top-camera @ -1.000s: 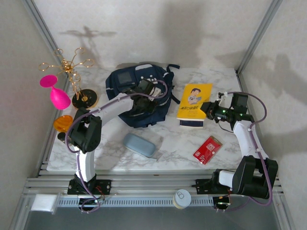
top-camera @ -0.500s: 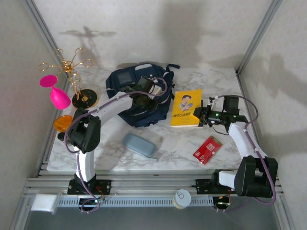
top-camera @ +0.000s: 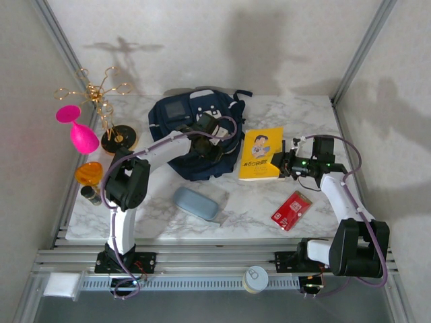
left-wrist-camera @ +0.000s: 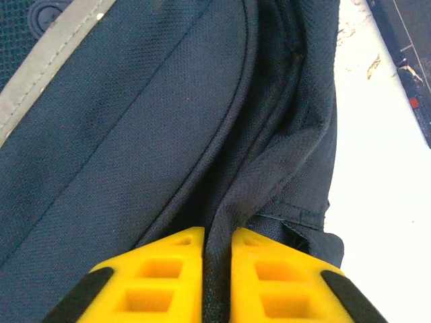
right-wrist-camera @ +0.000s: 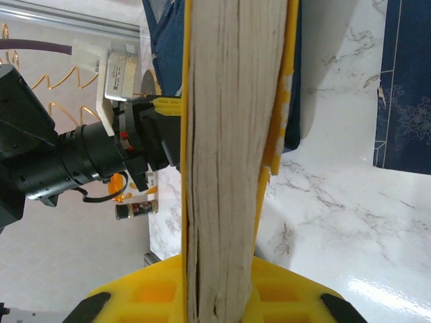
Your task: Pack the student bag
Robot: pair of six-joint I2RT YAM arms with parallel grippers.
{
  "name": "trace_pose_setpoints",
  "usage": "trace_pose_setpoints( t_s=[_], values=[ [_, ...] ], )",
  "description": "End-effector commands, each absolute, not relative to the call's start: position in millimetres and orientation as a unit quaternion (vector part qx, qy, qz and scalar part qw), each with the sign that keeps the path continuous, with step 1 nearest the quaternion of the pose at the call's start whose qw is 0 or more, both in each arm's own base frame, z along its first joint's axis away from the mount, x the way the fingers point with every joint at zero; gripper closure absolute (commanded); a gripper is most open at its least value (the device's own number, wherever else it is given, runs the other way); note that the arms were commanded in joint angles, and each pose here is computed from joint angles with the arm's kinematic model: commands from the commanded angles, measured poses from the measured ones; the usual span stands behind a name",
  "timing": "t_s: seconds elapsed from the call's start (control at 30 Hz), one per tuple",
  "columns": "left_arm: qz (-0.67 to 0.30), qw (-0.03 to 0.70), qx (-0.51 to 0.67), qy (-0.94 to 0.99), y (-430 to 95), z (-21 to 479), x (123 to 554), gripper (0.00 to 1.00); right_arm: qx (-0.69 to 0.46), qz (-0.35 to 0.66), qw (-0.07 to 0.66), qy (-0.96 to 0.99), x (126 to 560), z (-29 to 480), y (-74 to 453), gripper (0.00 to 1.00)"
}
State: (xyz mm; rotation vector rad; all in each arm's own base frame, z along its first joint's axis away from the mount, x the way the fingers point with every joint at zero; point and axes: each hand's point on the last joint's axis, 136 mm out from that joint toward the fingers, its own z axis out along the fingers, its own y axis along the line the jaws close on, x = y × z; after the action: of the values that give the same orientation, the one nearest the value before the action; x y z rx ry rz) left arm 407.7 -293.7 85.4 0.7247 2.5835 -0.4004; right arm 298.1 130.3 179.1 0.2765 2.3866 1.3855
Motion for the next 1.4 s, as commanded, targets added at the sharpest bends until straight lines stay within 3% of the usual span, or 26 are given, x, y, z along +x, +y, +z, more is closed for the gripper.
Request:
trace_pose_setpoints(
  t_s=[0.0,0.17,0.27,0.33,0.6,0.77,1.03,1.37],
  values=[
    [-0.141,0.245,0.261,0.923,-295.9,112.1,418.8,0.9,0.071,0.502,0.203,0.838,299.1,190.7,133.0,1.0],
    [-0.156,0.259,0.265,0.915,-301.6,130.3,420.2,0.91,0.067,0.493,0.203,0.843,298.3,190.2,132.4,1.0],
    [-0.164,0.271,0.269,0.91,-303.8,140.9,420.3,0.79,0.068,0.495,0.2,0.843,297.9,190.1,133.8,1.0],
    [-0.164,0.274,0.271,0.908,-304.7,141.9,421.7,0.77,0.066,0.493,0.198,0.845,297.8,189.2,134.4,1.0],
    [-0.16,0.269,0.274,0.909,-307.2,140.9,427.1,0.98,0.063,0.489,0.201,0.847,297.1,190.3,134.9,1.0],
    [-0.149,0.314,0.262,0.9,-300.9,182.6,434.5,1.0,0.063,0.494,0.188,0.847,293.4,186.8,141.6,1.0],
    [-0.122,0.432,0.263,0.854,-283.1,279.5,436.7,1.0,0.027,0.547,0.149,0.823,284.7,191.3,213.8,1.0],
    [-0.135,0.524,0.236,0.807,-279.8,355.6,436.4,1.0,0.0,0.511,0.143,0.848,343.1,160.0,303.4,1.0]
  ],
)
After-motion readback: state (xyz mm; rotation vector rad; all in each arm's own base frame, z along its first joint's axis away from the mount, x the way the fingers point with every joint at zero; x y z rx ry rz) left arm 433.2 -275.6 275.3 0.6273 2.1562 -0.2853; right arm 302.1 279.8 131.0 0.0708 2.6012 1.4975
